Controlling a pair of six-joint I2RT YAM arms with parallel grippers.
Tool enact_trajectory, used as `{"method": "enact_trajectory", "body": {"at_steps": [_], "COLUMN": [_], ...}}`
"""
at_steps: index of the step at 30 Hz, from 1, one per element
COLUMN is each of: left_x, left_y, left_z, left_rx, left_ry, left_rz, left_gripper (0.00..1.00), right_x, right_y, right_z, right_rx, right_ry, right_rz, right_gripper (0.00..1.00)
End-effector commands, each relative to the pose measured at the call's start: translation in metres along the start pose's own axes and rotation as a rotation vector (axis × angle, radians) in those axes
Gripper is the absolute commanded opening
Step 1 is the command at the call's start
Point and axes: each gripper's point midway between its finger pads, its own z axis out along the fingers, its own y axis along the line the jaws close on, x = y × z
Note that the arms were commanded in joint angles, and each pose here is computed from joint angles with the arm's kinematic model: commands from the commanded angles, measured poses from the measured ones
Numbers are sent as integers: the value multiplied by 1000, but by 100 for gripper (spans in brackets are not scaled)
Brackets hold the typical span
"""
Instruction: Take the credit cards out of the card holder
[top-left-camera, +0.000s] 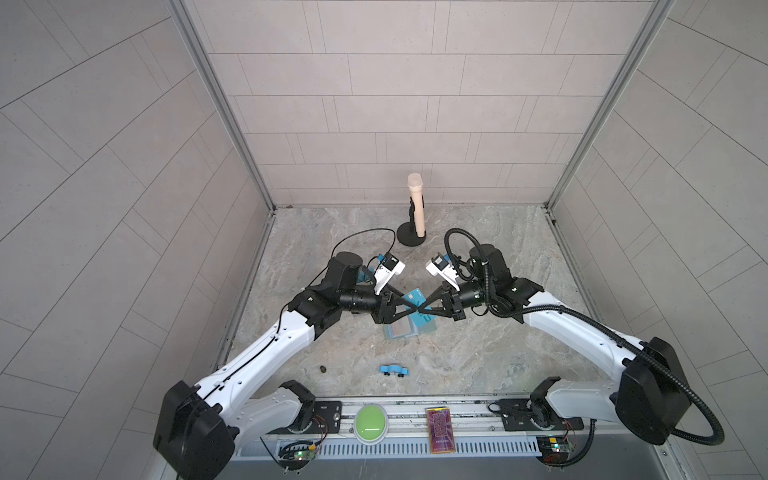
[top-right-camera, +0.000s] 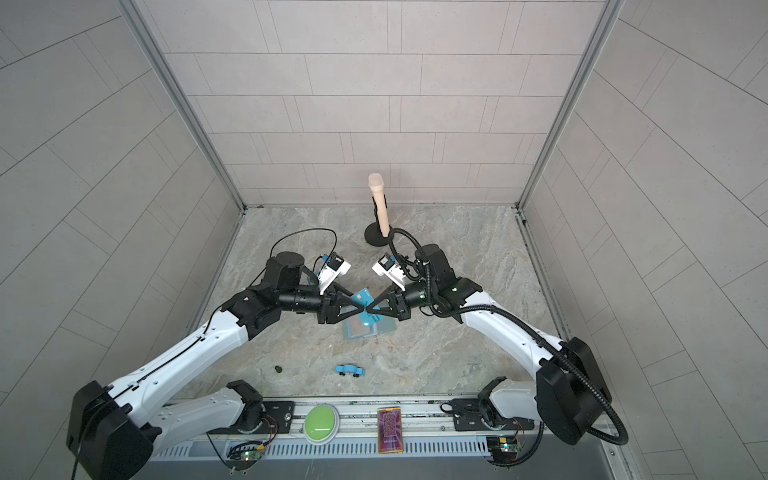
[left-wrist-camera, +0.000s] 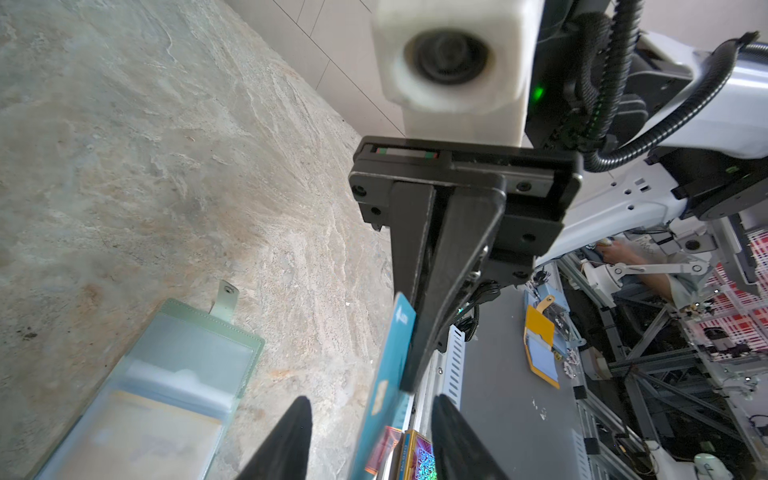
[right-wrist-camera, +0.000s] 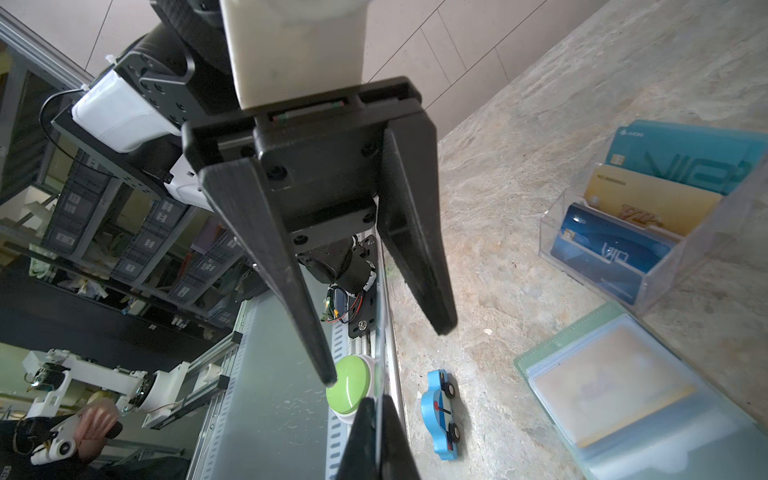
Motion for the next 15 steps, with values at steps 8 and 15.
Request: {"method": "enact_trajectory", "body": {"at_steps": [8,15], "left_x": [-9,-16], "left_y": [-20,-6], "left_z": [-11,-8], "left_rx": [54,-4], "left_ry": [-36,-87], "left_rz": [40,-12], "left_gripper": [14,6], "right_x": [-5,-11], "right_y": [-2,-7], "right_z": [7,-7], "right_rx": [-27,64], "right_ry": [11,-39], "right_rz": [-30,-11], "right_gripper": [0,14]}}
